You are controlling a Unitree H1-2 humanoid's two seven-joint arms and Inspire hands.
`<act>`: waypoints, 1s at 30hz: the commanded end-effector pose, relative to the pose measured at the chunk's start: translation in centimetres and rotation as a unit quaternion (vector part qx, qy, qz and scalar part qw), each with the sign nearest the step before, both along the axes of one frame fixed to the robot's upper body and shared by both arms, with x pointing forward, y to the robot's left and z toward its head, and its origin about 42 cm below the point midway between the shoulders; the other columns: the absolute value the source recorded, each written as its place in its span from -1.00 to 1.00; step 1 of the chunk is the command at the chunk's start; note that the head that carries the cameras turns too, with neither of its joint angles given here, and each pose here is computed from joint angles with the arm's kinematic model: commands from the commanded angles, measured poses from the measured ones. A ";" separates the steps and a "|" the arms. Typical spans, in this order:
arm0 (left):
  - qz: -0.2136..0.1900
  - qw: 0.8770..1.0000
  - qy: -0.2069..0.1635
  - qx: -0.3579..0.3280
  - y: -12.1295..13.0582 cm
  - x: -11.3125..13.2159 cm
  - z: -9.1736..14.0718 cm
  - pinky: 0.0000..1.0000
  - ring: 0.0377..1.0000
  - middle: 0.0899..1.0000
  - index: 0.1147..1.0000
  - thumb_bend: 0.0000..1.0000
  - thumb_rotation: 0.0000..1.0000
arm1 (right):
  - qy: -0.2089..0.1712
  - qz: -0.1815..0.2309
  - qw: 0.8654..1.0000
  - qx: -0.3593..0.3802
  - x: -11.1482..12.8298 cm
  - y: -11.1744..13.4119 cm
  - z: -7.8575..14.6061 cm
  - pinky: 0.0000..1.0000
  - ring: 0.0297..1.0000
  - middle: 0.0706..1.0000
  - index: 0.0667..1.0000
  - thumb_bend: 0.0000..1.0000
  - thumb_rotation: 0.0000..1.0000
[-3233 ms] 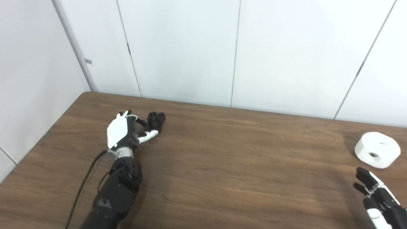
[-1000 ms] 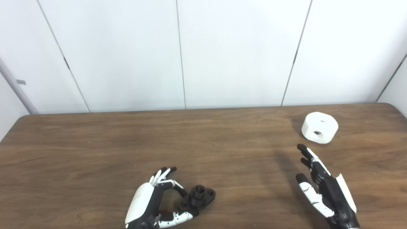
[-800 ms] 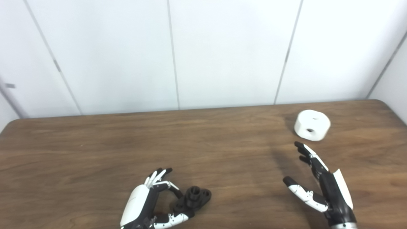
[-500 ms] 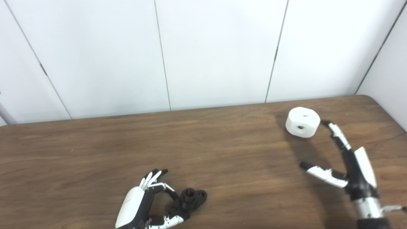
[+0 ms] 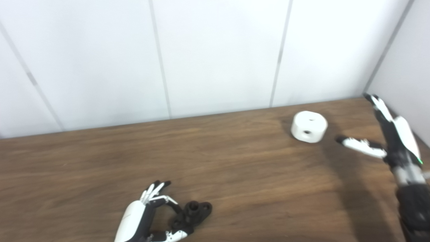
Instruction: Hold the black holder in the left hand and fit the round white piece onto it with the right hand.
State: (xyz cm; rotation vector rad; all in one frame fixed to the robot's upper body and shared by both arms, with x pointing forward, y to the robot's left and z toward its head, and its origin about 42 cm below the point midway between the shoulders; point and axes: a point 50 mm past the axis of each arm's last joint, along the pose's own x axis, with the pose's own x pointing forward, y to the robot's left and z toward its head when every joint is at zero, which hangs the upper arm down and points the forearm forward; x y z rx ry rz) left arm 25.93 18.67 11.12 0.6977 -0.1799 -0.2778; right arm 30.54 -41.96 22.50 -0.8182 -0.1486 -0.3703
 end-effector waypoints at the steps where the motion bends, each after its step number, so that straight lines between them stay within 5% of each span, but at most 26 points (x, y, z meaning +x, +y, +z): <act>1: -0.009 0.999 0.034 0.006 0.1 0.0 -1.6 1.00 1.00 0.84 -0.17 0.04 -0.92 | -0.007 -0.005 0.999 -0.035 1.1 0.4 3.9 0.98 1.00 1.00 0.91 0.97 0.02; 9: -0.011 0.999 0.041 0.006 1.1 0.1 -1.3 1.00 1.00 0.85 -0.17 0.03 -0.93 | 0.028 -0.028 0.998 -0.053 3.2 2.9 7.1 0.96 1.00 1.00 0.87 1.00 -0.03; 30: -0.018 0.999 0.037 -0.006 1.9 0.5 -1.6 1.00 1.00 0.86 -0.17 0.03 -0.93 | 0.115 0.028 0.988 -0.104 6.7 2.8 6.4 0.96 1.00 1.00 0.74 1.00 -0.09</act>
